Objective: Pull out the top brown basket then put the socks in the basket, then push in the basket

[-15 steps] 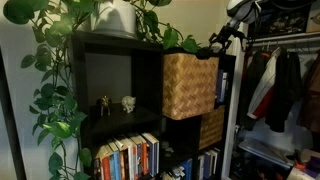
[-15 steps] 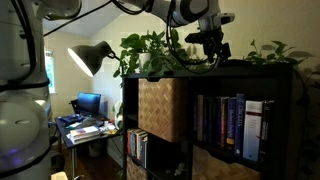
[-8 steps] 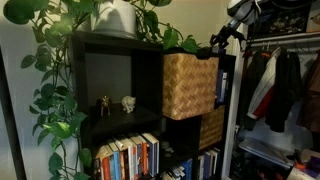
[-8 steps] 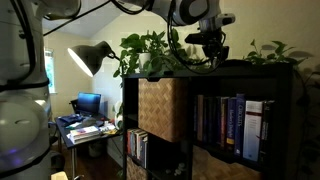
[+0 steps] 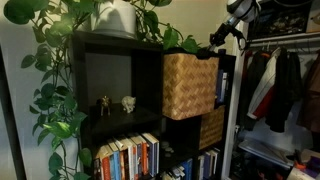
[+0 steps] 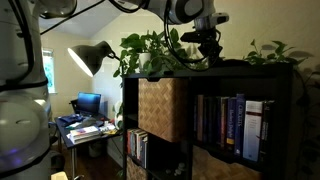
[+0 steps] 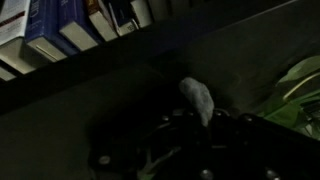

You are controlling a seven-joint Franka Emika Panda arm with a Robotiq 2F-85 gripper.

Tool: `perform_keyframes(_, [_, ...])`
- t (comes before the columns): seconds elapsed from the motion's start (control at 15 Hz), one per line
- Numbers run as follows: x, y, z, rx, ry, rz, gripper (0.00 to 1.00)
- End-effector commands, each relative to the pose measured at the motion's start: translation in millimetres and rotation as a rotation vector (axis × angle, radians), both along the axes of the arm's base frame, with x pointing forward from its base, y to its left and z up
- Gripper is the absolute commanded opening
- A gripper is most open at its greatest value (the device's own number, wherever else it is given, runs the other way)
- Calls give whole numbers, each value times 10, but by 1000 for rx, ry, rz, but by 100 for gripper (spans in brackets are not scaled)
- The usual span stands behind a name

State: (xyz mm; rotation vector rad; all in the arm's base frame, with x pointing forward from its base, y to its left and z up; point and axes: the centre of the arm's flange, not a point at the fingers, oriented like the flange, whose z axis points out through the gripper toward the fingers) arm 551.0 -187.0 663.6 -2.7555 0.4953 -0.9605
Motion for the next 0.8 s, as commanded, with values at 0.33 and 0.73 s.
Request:
perform_keyframes(0.33, [-225, 685, 324, -59, -44, 244, 8])
perform_keyframes(0.73, [-217, 1119, 250, -50, 9, 449, 9])
